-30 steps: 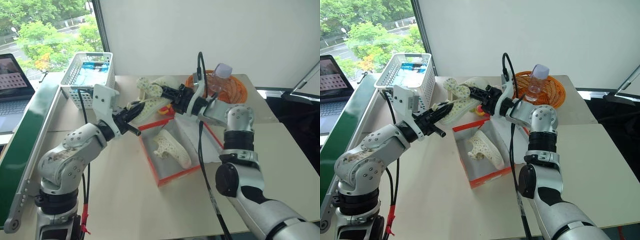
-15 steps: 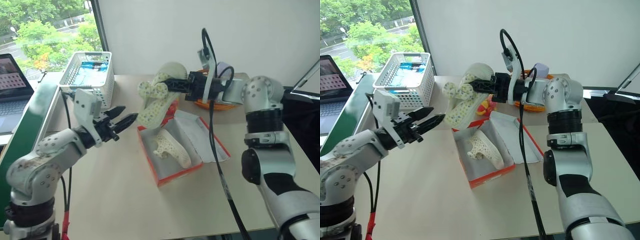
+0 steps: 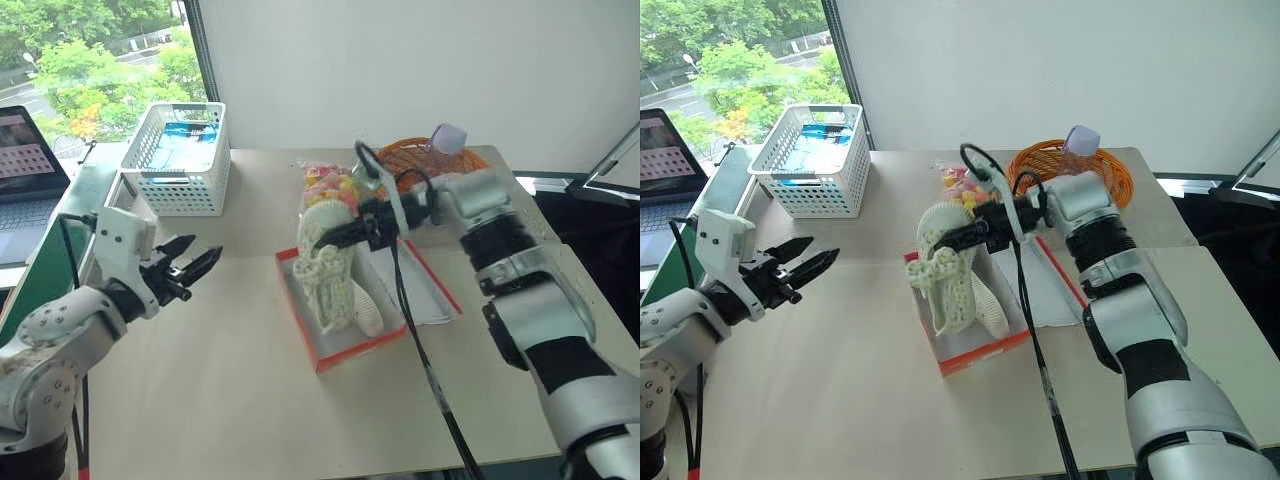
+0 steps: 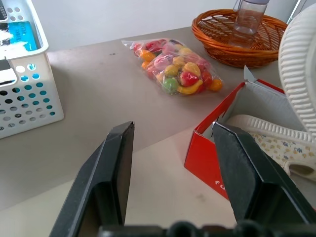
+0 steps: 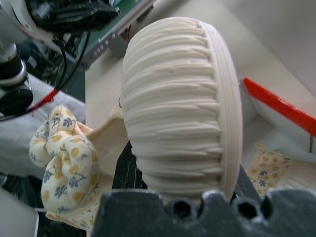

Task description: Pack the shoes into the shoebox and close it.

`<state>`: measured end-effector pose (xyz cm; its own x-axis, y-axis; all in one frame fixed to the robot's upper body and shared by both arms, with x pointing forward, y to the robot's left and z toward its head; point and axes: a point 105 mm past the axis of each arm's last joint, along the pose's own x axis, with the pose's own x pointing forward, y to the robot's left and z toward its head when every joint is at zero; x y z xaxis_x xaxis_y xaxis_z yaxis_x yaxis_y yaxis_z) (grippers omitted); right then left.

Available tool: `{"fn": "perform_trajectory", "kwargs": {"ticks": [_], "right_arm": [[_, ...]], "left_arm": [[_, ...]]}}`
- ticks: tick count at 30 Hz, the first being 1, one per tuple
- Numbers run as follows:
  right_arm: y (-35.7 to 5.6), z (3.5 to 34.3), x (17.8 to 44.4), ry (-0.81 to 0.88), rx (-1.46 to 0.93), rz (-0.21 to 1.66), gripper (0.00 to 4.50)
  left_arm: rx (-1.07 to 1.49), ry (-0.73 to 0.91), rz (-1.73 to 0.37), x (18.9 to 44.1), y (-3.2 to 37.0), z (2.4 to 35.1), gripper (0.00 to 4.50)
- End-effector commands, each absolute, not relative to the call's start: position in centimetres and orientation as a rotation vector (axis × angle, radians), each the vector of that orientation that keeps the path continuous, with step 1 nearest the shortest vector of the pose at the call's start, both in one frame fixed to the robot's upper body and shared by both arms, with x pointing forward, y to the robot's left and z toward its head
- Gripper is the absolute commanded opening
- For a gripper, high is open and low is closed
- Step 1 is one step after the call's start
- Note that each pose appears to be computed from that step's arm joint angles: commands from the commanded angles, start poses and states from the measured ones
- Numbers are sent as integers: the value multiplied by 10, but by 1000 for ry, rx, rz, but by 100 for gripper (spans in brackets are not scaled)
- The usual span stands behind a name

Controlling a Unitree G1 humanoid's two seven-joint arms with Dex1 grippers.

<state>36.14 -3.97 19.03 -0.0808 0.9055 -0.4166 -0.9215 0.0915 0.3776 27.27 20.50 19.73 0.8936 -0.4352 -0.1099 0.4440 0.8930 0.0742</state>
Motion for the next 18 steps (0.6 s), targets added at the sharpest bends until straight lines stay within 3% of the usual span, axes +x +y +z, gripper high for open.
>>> {"fn": "perform_trajectory", "kwargs": {"ticks": [1, 18], "right_arm": [[-36, 205, 363, 604, -147, 1576, 40], [-23, 142, 363, 766, -374, 1603, 40]], "left_arm": [[141, 37, -456, 263, 203, 210, 265], [271, 190, -742, 217, 167, 190, 265]]}}
